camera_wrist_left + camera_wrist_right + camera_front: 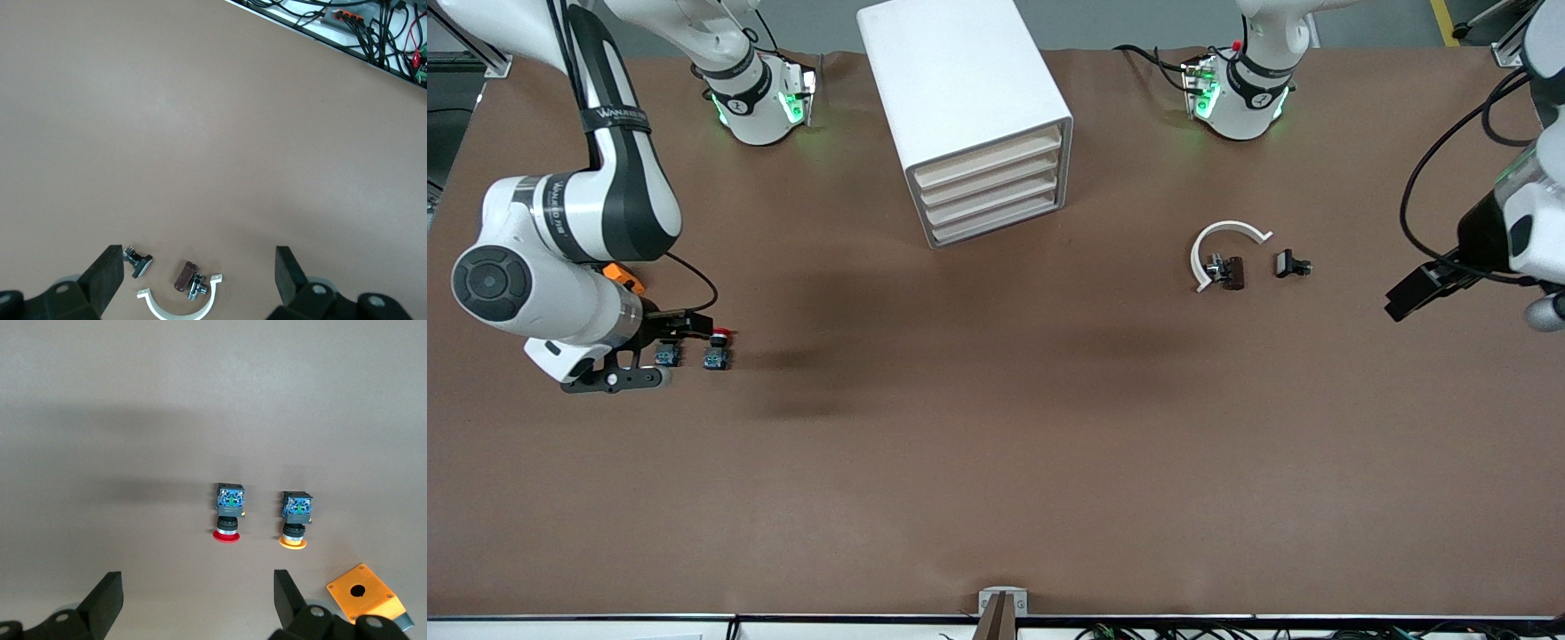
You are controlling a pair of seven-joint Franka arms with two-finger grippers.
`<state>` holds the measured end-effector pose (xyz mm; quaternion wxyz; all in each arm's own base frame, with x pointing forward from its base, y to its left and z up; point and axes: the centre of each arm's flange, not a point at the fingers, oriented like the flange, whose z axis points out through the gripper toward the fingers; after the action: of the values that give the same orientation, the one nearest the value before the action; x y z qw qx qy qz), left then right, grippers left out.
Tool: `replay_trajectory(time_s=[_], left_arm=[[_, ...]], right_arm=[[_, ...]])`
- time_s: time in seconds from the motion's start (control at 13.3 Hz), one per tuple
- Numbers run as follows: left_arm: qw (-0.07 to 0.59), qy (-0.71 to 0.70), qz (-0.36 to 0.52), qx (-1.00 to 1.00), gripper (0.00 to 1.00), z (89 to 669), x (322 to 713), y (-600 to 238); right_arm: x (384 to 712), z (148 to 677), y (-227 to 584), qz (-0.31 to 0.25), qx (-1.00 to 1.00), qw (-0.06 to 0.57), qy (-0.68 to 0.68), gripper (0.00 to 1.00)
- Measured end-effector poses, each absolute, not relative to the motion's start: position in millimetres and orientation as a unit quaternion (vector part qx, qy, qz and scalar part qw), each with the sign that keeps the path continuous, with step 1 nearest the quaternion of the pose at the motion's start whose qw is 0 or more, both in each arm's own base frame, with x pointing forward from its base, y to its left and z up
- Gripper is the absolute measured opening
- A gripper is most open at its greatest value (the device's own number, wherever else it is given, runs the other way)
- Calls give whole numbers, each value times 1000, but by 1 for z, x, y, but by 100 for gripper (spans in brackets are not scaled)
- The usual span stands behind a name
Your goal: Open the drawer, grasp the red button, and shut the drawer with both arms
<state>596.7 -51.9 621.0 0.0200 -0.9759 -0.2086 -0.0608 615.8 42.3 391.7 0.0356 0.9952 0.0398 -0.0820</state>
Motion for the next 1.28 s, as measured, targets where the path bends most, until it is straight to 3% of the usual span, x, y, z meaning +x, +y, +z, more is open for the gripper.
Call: replay_trajectory(time_s=[0.83, 1.28], left_arm=[[3, -101, -3, -995, 100, 671, 540, -10], [6, -62, 17, -998, 100, 659, 516, -18]], right_arm=[[635, 453, 2, -54, 998, 6, -8, 100], [641, 486, 4, -35, 999, 1, -8, 100]])
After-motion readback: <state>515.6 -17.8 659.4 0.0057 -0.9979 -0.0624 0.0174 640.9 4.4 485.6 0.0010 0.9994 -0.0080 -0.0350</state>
